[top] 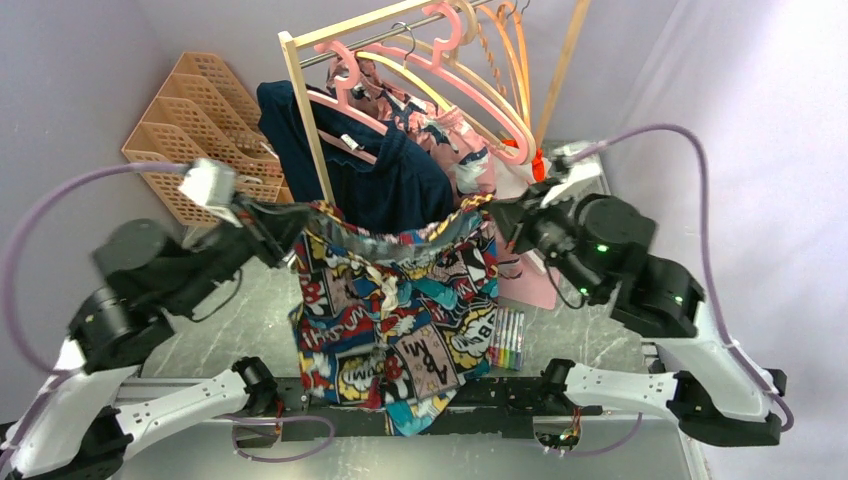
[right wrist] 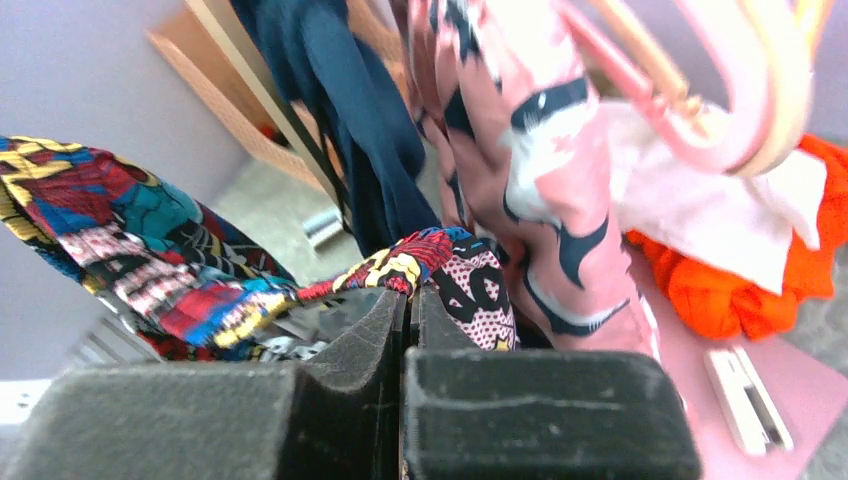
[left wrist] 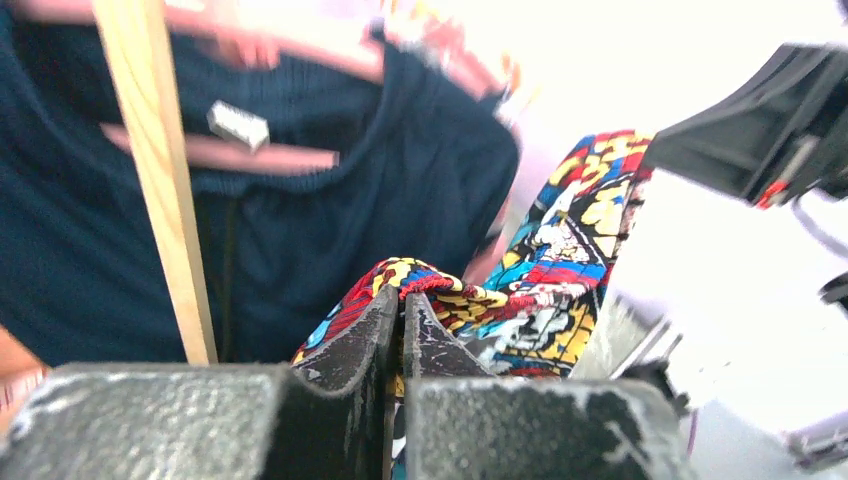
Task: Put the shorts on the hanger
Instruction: Adjust the shorts at the center of the board.
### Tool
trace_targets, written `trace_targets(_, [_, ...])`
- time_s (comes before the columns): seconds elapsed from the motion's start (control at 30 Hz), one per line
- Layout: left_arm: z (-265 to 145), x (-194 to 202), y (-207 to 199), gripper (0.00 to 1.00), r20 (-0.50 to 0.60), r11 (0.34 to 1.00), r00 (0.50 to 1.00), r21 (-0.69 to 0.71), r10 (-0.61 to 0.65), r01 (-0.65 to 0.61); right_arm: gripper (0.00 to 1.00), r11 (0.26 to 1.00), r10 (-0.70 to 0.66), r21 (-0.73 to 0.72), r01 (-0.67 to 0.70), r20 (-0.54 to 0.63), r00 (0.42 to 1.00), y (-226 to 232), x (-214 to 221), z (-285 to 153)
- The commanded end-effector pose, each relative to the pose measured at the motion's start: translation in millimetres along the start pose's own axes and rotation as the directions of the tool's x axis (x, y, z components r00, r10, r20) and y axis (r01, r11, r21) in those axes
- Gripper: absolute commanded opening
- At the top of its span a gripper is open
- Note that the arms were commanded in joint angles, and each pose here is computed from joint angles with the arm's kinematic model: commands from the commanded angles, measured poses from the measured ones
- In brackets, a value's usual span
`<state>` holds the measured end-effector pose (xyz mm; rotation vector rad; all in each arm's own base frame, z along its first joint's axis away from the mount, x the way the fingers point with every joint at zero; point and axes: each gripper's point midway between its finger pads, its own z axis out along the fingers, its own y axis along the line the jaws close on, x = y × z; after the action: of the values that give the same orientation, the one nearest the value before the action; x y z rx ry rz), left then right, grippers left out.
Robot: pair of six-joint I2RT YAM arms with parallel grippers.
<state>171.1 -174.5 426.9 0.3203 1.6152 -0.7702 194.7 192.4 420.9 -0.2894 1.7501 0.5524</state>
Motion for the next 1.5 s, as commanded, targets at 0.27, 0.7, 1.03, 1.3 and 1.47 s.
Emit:
trace_targets(0.27, [4,97,47,0.07,-0.117,0.974,0.983,-0.197,-0.140,0.115,0.00,0.993,0.093,0.078,-0.083,-0.134,0.987,-17,109,25])
trace_targets(0.7, [6,241,92,0.07,-0.254,0.870,0.896,-0.435,-0.365,0.231,0.00,0.924,0.314,0.297,-0.241,-0.228,0.922,-49,234,41])
trace_targets(1.03, [16,313,112,0.07,-0.309,0.789,0.830,-0.569,-0.464,0.229,0.00,0.866,0.423,0.418,-0.277,-0.314,0.850,-61,316,53])
trace_targets(1.3, [20,321,110,0.14,-0.359,0.824,0.827,-0.529,-0.433,0.202,0.00,0.884,0.385,0.404,-0.233,-0.348,0.855,-69,324,53])
trace_targets(1.47, [14,334,109,0.40,-0.385,0.816,0.798,-0.537,-0.463,0.214,0.06,0.884,0.391,0.421,-0.204,-0.426,0.816,-72,347,46])
